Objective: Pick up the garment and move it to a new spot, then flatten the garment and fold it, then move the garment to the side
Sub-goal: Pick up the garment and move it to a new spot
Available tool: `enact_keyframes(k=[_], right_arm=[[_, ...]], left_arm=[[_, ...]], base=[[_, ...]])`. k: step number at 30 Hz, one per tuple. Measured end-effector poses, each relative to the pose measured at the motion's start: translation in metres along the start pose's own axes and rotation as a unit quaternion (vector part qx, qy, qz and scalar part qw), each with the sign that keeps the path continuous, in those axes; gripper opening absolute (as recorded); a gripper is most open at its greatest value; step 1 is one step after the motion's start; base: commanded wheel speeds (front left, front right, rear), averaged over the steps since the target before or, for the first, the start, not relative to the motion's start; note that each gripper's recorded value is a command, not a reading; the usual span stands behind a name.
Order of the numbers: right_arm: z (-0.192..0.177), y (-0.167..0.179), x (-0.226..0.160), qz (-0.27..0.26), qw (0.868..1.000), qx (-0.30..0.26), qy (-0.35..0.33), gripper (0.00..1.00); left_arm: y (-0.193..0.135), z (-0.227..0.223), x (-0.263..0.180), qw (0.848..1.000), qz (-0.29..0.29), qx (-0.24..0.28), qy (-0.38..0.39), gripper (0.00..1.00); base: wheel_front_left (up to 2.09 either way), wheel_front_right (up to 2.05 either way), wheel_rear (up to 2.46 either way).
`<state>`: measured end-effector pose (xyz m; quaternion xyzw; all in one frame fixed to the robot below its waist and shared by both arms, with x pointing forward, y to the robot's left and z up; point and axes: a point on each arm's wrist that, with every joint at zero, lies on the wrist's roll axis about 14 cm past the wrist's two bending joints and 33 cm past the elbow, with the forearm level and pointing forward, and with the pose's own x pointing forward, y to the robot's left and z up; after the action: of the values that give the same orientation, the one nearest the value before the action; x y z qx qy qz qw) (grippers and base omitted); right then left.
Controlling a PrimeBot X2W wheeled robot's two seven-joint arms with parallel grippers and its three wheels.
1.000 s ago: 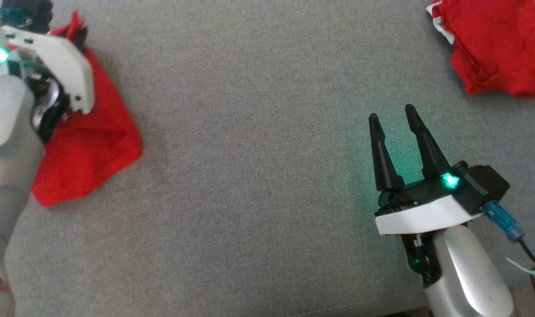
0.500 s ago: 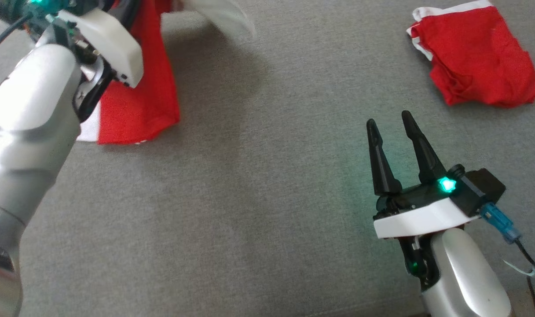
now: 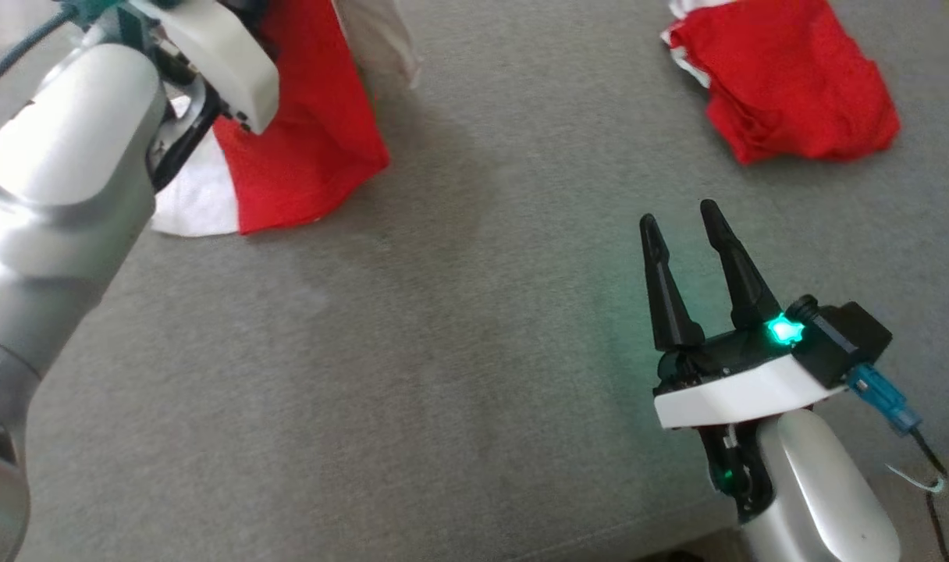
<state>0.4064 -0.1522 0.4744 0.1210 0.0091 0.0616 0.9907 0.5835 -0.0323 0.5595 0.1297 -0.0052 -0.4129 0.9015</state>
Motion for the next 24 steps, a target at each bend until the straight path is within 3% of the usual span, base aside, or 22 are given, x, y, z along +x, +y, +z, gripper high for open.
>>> enact_keyframes(k=[6,7,8,16,24], right_arm=[[0.001,-0.01,-0.007,-0.018,1.0,0.002,0.0,1.0],[0.002,-0.013,-0.009,-0.023,1.0,0.003,0.0,1.0],[0.003,-0.015,-0.01,-0.026,1.0,0.002,-0.001,1.0],[0.006,-0.021,-0.012,-0.037,0.999,0.002,-0.005,1.0],[0.01,-0.006,-0.001,-0.009,1.0,-0.007,-0.014,1.0]], left_arm=[[-0.024,0.0,0.021,0.999,-0.034,-0.005,-0.005,0.0],[-0.027,0.002,0.025,0.999,-0.039,-0.006,-0.008,0.32],[-0.031,0.006,0.029,0.999,-0.043,-0.007,-0.015,1.0],[-0.042,0.019,0.04,0.998,-0.049,-0.015,-0.04,1.0],[0.003,0.013,0.004,0.999,0.022,-0.022,-0.032,1.0]], base=[[0.0,0.0,0.0],[0.0,0.0,0.0],[0.0,0.0,0.0],[0.0,0.0,0.0],[0.0,0.0,0.0]])
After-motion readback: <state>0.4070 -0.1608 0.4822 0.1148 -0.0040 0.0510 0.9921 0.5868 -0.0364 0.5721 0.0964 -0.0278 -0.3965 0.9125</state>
